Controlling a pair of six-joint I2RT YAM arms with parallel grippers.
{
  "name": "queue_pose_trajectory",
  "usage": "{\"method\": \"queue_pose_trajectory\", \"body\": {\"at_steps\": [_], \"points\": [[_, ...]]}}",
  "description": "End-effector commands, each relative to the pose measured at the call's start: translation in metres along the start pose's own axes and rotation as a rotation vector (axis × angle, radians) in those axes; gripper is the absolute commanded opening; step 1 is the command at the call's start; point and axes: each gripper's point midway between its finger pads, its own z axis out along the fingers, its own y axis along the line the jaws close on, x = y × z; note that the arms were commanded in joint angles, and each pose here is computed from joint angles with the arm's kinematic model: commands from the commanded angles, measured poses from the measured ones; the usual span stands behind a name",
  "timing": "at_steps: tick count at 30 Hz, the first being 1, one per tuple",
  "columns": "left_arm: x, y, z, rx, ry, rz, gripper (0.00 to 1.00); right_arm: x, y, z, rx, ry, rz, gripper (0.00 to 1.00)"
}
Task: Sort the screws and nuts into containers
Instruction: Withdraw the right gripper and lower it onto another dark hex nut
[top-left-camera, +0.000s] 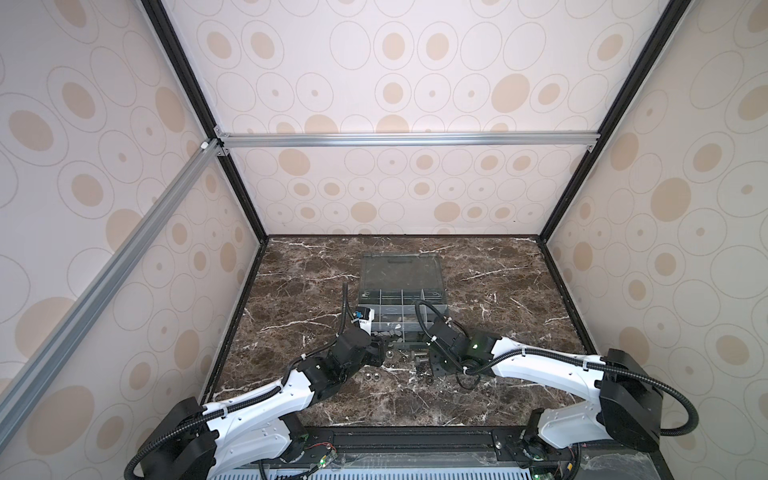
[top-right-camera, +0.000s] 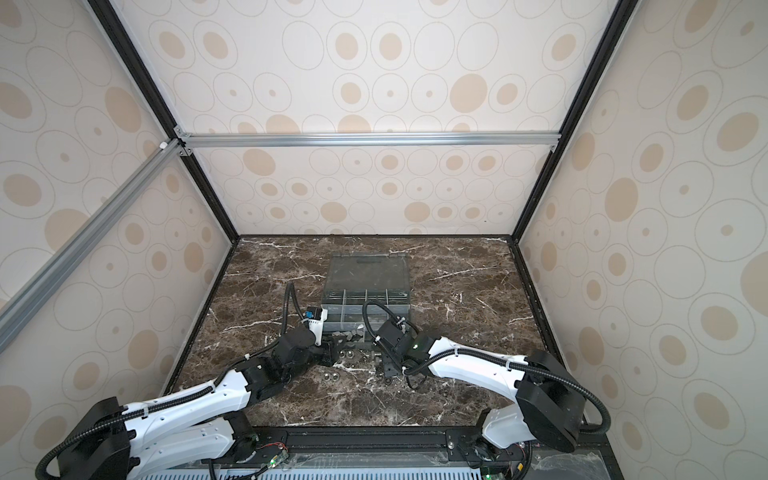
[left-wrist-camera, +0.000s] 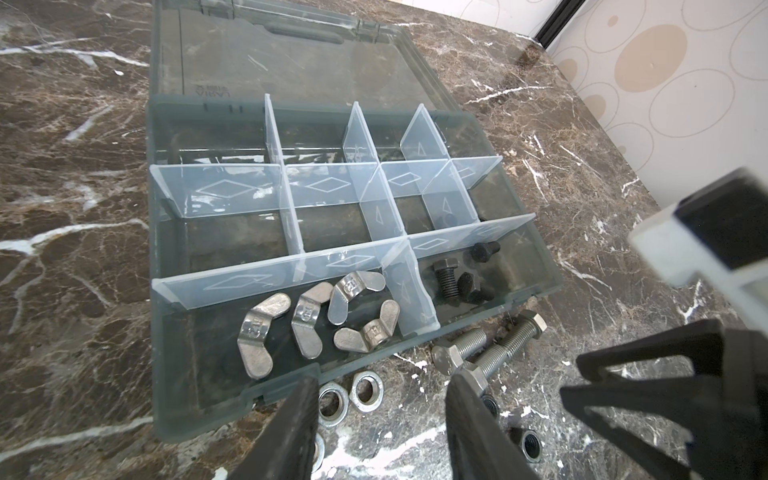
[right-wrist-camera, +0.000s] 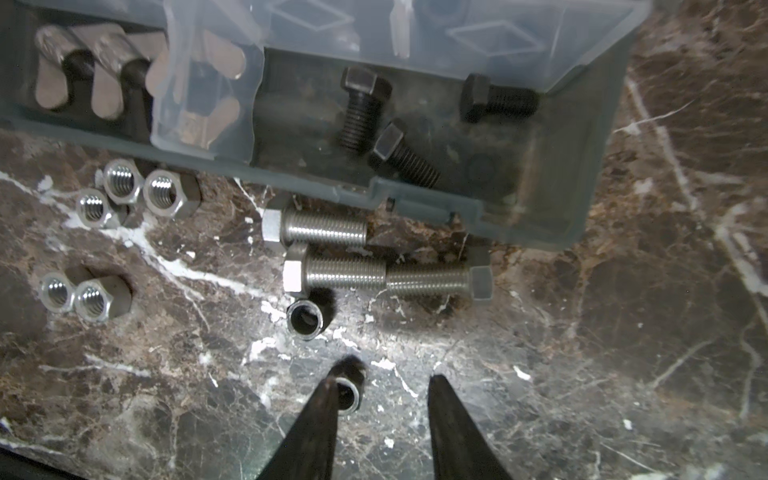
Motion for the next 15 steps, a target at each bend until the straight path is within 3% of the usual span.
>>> {"method": "queue_pose_trajectory", "body": {"at_steps": [1,15], "points": [[-0.011,-0.003,0.000,0.008,-0.032,-0.029,0.50,0.017,-0.001,0.009,0.030,0.049,-0.010,0.39],[-0.009,-0.001,-0.003,0.010,-0.035,-0.034,0.50,0.038,0.014,0.032,0.043,0.125,-0.046,0.37]]}}
